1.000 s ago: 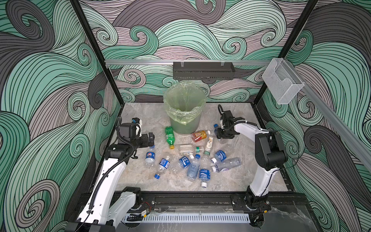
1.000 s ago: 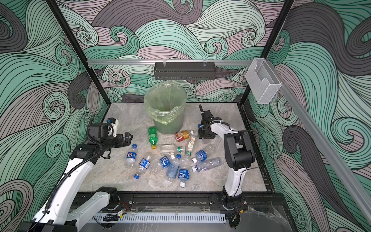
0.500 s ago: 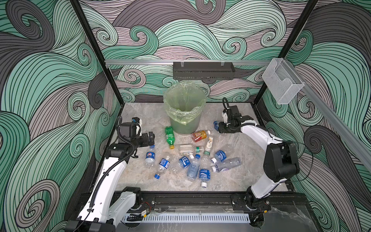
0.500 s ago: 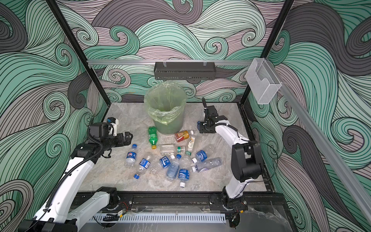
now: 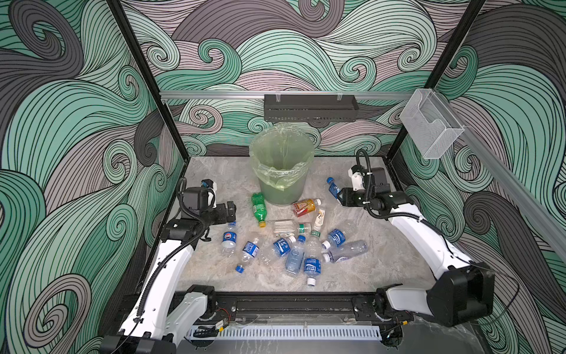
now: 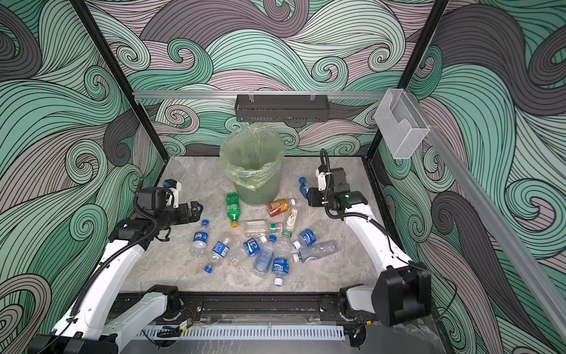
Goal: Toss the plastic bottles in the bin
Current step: 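Lift clear bottle with right gripper and carry it over the bin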
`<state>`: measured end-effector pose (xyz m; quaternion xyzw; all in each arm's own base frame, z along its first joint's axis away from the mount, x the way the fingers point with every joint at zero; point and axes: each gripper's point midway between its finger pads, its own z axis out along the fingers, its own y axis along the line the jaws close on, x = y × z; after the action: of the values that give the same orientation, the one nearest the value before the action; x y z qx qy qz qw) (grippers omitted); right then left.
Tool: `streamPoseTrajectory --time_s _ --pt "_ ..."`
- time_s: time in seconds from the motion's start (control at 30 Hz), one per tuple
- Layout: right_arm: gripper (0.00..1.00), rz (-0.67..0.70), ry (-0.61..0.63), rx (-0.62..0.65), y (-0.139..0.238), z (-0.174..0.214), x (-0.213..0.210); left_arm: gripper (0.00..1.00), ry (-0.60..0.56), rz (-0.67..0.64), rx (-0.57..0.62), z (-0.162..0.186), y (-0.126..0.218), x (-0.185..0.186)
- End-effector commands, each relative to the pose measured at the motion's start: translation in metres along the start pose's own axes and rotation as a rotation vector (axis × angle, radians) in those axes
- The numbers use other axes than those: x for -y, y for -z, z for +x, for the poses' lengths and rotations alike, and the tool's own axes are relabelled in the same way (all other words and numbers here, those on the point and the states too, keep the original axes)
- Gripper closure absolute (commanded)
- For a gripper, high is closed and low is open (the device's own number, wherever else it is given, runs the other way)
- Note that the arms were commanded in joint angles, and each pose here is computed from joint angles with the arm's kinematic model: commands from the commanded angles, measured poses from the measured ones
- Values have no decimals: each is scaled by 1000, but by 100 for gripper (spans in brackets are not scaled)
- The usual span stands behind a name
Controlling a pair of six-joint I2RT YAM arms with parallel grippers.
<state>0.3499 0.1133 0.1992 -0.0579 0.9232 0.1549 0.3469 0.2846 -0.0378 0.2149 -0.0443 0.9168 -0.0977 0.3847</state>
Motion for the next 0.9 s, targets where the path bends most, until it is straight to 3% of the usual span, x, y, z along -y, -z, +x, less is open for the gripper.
streamPoseTrajectory --time_s 0.0,0.27,0.43,0.6,0.73,0.8,0.87 --pt "49 -79 -13 58 14 -1 -14 1 13 -13 -6 1 -4 -3" --pt "49 -155 -9 100 34 2 -28 1 15 -17 -11 2 -6 -4" --pt "50 -269 13 154 57 -17 -53 1 8 -19 -19 4 -5 -5" --pt "53 -405 59 268 89 -72 -93 1 -2 -23 -31 5 -5 -5" --pt "52 -447 112 333 80 -139 -142 1 21 -14 -34 7 -8 -4" --pt "47 -452 116 344 65 -170 -165 1 24 8 -42 8 -9 -1" --pt "33 -455 100 327 47 -193 -184 1 24 16 -53 10 -9 0"
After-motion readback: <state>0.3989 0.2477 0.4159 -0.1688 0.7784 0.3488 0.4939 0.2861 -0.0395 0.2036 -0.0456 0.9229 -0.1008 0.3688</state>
